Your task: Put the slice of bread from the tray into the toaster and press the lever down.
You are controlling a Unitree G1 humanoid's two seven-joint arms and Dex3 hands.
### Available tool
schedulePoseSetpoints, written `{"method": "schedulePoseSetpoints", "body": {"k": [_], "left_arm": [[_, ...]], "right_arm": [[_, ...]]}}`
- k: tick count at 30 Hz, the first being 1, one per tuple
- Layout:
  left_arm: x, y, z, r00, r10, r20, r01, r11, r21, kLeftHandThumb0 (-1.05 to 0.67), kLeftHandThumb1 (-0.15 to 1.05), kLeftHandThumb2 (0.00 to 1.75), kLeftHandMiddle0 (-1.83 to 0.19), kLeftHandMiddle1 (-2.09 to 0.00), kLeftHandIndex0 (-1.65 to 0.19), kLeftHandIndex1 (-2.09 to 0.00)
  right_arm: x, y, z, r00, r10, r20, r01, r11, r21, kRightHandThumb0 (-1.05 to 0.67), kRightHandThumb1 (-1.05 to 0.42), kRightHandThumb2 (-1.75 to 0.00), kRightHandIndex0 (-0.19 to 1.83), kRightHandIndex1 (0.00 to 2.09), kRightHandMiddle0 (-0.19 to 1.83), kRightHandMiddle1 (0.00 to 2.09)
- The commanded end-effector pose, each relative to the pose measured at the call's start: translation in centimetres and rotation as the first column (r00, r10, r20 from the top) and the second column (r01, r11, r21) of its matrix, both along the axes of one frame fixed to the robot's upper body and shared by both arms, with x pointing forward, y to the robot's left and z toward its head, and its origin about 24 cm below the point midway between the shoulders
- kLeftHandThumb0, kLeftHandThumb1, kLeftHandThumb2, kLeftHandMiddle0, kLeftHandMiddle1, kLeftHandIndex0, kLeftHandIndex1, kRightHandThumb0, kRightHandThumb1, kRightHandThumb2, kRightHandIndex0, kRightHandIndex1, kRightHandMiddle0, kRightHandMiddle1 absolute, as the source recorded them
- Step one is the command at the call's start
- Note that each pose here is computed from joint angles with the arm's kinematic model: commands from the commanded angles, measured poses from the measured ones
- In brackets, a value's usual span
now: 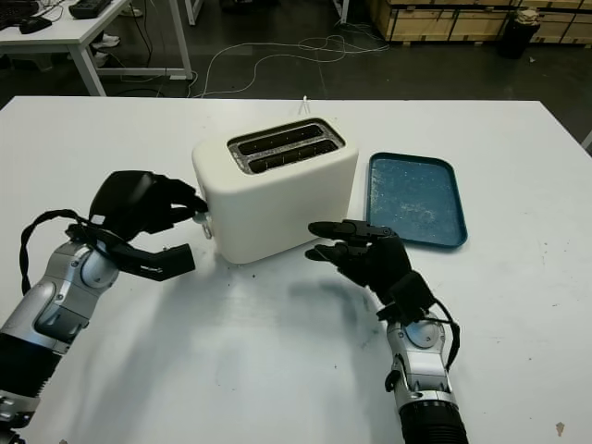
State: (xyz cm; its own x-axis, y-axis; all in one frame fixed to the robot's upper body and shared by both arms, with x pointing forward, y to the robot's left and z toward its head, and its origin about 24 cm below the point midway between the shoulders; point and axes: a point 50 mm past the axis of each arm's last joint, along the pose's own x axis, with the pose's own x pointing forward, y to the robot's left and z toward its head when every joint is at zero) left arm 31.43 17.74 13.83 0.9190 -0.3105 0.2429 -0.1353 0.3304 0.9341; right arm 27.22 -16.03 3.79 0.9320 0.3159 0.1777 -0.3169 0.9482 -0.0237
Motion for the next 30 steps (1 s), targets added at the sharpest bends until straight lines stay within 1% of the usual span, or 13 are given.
{"method": "schedulePoseSetpoints", "body": {"k": [1,4,5,7,12,15,19,21,23,26,28,30], "left_arm": [[0.4,-0.1,2.9,0.994,-0.013,0.105,0.015,1.000,-0.020,-0.15,0.88,0.00,-0.90,-1.21,-1.19,-0.12],[0.5,0.5,3.9,0.992,0.014,0.129,-0.016,1.000,0.008,-0.18,0.87,0.00,-0.93,-1.09,-1.15,-0.08],[0.5,0.7,4.2,0.990,0.019,0.141,-0.022,1.000,0.016,-0.18,0.86,0.00,-0.97,-0.97,-1.17,-0.07],[0.6,1.0,4.7,0.985,0.030,0.168,-0.036,0.999,0.033,-0.17,0.83,0.00,-1.03,-0.88,-1.20,-0.07],[0.8,1.4,5.5,0.978,0.044,0.204,-0.056,0.997,0.052,-0.23,0.82,0.00,-1.09,-0.79,-1.24,-0.06],[0.9,1.5,5.9,0.976,0.050,0.213,-0.062,0.997,0.052,-0.26,0.81,0.00,-1.15,-0.69,-1.25,-0.04],[1.0,1.5,6.0,0.977,0.038,0.212,-0.053,0.996,0.066,-0.27,0.81,0.00,-1.18,-0.68,-1.26,-0.04],[1.0,1.4,6.0,0.980,0.026,0.198,-0.041,0.996,0.074,-0.28,0.82,0.00,-1.18,-0.71,-1.27,-0.03],[1.0,1.3,6.0,0.985,-0.008,0.173,-0.007,0.996,0.089,-0.26,0.82,0.00,-1.15,-0.76,-1.27,-0.03],[0.7,1.2,6.5,0.996,-0.049,0.079,0.039,0.991,0.126,-0.23,0.86,0.01,-1.04,-0.98,-1.23,-0.01],[0.3,1.2,6.9,0.998,-0.059,0.016,0.056,0.987,0.148,-0.24,0.86,0.00,-0.98,-1.16,-1.19,0.00],[-0.1,1.2,7.5,0.998,-0.060,-0.036,0.066,0.981,0.184,-0.26,0.86,0.00,-0.95,-1.26,-1.18,-0.01]], "right_arm": [[0.0,0.1,0.2,1.000,0.001,0.001,-0.001,1.000,0.012,-0.44,-0.85,0.00,1.30,0.06,1.17,0.00],[0.0,0.1,0.2,1.000,0.002,0.003,-0.002,1.000,0.009,-0.45,-0.85,0.00,1.30,0.07,1.17,0.00],[0.0,0.1,0.2,1.000,0.004,0.000,-0.004,1.000,0.013,-0.45,-0.85,0.00,1.31,0.07,1.17,0.00],[0.0,0.2,0.2,1.000,0.006,-0.007,-0.006,1.000,0.023,-0.45,-0.85,0.00,1.31,0.07,1.18,0.00],[-0.1,0.2,0.2,1.000,0.012,0.001,-0.012,1.000,0.016,-0.45,-0.85,0.00,1.31,0.06,1.18,0.00],[-0.1,0.2,0.2,1.000,0.011,0.000,-0.011,1.000,0.014,-0.45,-0.85,0.00,1.32,0.06,1.18,0.00],[-0.1,0.2,0.1,1.000,0.008,-0.003,-0.008,1.000,0.011,-0.46,-0.85,0.00,1.32,0.06,1.18,0.00],[-0.1,0.2,0.1,1.000,0.007,-0.004,-0.007,1.000,0.010,-0.46,-0.85,0.00,1.32,0.06,1.19,0.00],[-0.1,0.2,0.1,1.000,0.007,-0.007,-0.006,1.000,0.011,-0.46,-0.85,0.00,1.32,0.06,1.19,0.00],[-0.1,0.2,0.1,1.000,0.009,-0.009,-0.009,1.000,0.015,-0.45,-0.85,0.00,1.32,0.06,1.19,0.00],[-0.1,0.2,0.1,1.000,0.010,-0.008,-0.010,1.000,0.015,-0.45,-0.85,0.00,1.32,0.06,1.19,0.00],[-0.1,0.2,0.1,1.000,0.011,-0.004,-0.011,1.000,0.008,-0.46,-0.85,0.00,1.32,0.06,1.19,0.00]]}}
